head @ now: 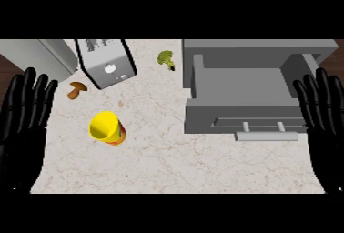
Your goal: Pick up the cup, place it into the drawer and close the drawer
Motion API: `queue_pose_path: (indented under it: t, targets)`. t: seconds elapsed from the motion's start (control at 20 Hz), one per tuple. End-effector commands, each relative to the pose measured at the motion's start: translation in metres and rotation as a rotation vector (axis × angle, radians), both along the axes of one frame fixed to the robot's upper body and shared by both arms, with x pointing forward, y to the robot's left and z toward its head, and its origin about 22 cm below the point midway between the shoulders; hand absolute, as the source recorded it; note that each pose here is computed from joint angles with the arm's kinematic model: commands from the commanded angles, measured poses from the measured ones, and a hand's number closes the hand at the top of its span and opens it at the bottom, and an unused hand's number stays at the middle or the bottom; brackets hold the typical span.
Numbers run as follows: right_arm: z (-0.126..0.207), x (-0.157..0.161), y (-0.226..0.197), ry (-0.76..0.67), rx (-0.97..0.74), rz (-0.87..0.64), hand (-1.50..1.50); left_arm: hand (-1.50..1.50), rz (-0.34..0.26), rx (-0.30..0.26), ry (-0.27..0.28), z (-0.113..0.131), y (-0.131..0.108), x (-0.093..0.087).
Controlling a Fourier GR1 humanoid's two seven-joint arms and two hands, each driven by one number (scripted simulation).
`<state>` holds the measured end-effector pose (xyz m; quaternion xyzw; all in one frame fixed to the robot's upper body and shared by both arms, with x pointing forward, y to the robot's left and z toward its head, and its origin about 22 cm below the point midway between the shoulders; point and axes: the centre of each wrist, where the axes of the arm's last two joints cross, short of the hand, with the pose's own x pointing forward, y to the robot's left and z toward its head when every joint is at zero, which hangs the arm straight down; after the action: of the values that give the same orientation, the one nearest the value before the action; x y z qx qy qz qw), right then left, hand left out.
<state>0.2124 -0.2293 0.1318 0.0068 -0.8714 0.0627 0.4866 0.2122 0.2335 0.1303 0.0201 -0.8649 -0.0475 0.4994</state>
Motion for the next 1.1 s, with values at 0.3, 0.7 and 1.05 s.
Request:
queue_pose_path:
  t: [0.3, 0.7, 1.05]
  targets:
    - [-0.008, 0.004, -0.005, 0.134, -0.065, 0.068, -1.50, -1.50, -0.145, -0.222, 0.208, -0.030, 0.008, 0.013]
    - [-0.010, 0.024, -0.001, 0.155, -0.057, 0.080, -1.50, -1.50, -0.082, -0.229, 0.260, -0.064, 0.044, 0.036]
    - [-0.020, 0.042, -0.022, 0.138, -0.058, 0.088, -1.50, -1.50, -0.059, -0.209, 0.332, -0.109, 0.054, 0.046]
